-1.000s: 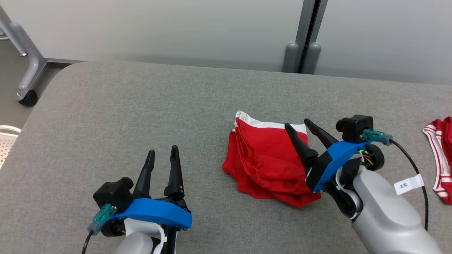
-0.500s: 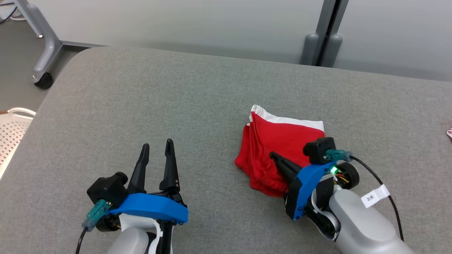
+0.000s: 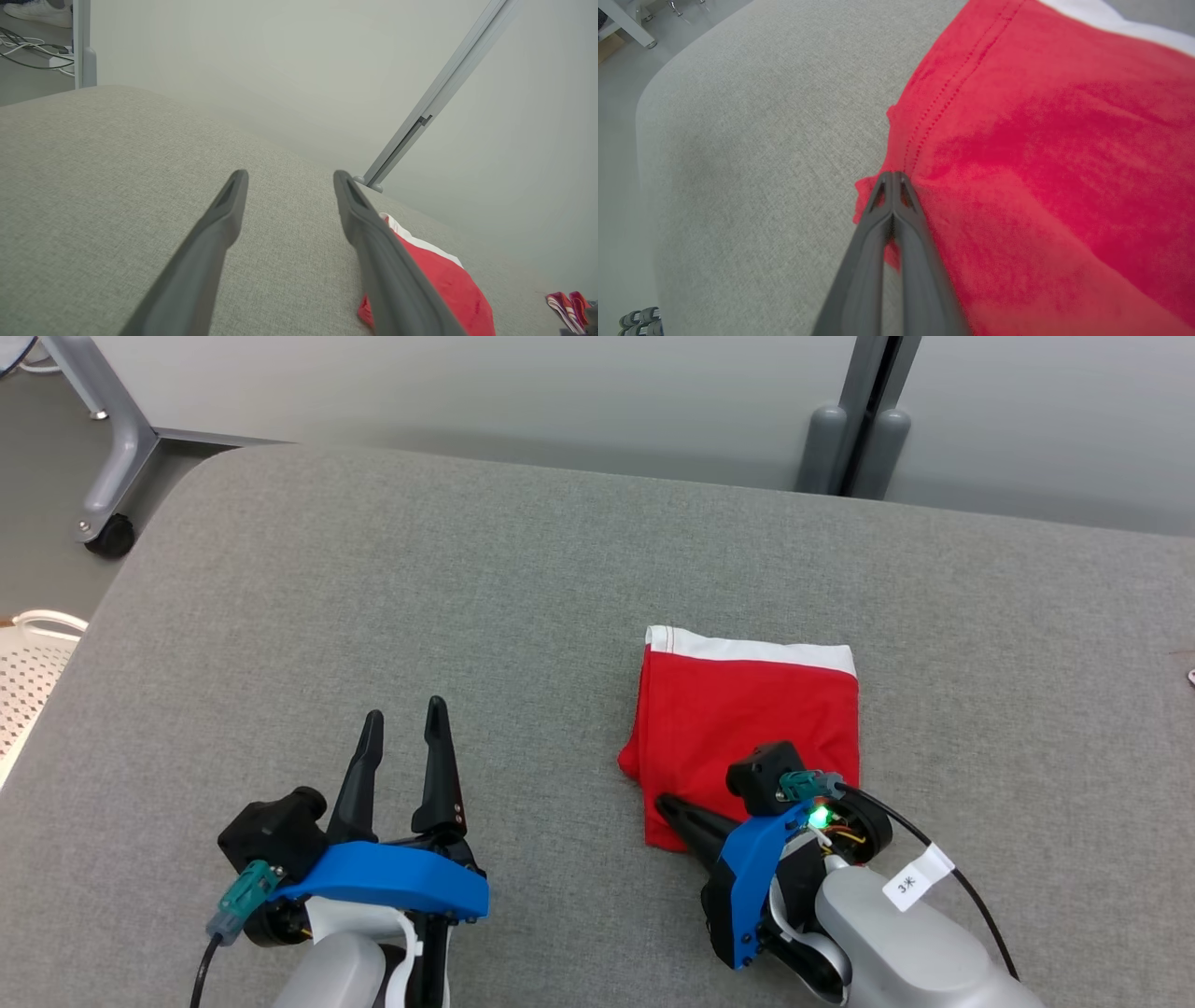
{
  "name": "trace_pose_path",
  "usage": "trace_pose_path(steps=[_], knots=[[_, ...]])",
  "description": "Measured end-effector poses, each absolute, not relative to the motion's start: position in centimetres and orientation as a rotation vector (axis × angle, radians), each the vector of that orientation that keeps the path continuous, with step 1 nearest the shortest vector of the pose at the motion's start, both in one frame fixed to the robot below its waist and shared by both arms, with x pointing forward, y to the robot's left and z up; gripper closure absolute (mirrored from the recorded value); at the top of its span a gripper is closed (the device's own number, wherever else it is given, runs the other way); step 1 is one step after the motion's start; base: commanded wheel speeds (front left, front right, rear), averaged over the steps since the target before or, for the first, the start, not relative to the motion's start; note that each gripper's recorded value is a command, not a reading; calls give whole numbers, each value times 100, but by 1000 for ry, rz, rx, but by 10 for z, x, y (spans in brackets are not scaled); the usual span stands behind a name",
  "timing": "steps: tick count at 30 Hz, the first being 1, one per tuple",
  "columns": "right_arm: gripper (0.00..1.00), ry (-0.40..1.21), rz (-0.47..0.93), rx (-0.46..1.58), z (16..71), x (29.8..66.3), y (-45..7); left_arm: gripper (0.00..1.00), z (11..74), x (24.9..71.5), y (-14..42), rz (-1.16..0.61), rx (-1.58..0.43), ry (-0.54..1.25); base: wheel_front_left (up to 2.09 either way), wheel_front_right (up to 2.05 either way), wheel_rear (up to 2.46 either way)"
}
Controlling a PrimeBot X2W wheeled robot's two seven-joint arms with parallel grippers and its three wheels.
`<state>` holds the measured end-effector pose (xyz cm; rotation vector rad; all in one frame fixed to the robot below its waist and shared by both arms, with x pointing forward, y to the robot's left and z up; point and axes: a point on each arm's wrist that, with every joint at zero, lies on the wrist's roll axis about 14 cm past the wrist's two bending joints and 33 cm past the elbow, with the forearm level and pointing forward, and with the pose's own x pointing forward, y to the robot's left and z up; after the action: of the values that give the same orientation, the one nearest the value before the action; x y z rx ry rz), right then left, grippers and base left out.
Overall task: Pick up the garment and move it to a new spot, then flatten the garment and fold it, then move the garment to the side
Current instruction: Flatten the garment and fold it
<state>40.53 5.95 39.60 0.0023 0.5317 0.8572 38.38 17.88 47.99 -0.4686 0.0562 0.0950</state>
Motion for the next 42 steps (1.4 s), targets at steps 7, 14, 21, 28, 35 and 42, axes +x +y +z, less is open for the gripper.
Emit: trace_pose_path(steps=[7,14,21,28,35,42], knots=[[13,374,841,58,431,421,62,0,483,387,175,74,-463,47,0,0,0],[0,207,687,158,472,450,27,0,498,392,164,16,-438,9,0,0,0],[0,113,484,229,491,462,-32,0,503,396,145,-52,-398,5,0,0,0],[0,12,298,220,503,445,-94,0,493,390,140,-76,-328,38,0,0,0],[0,14,201,181,488,411,-125,0,475,378,149,-63,-292,88,0,0,0],[0,7,191,190,487,399,-128,0,460,365,160,-27,-276,122,0,0,0]])
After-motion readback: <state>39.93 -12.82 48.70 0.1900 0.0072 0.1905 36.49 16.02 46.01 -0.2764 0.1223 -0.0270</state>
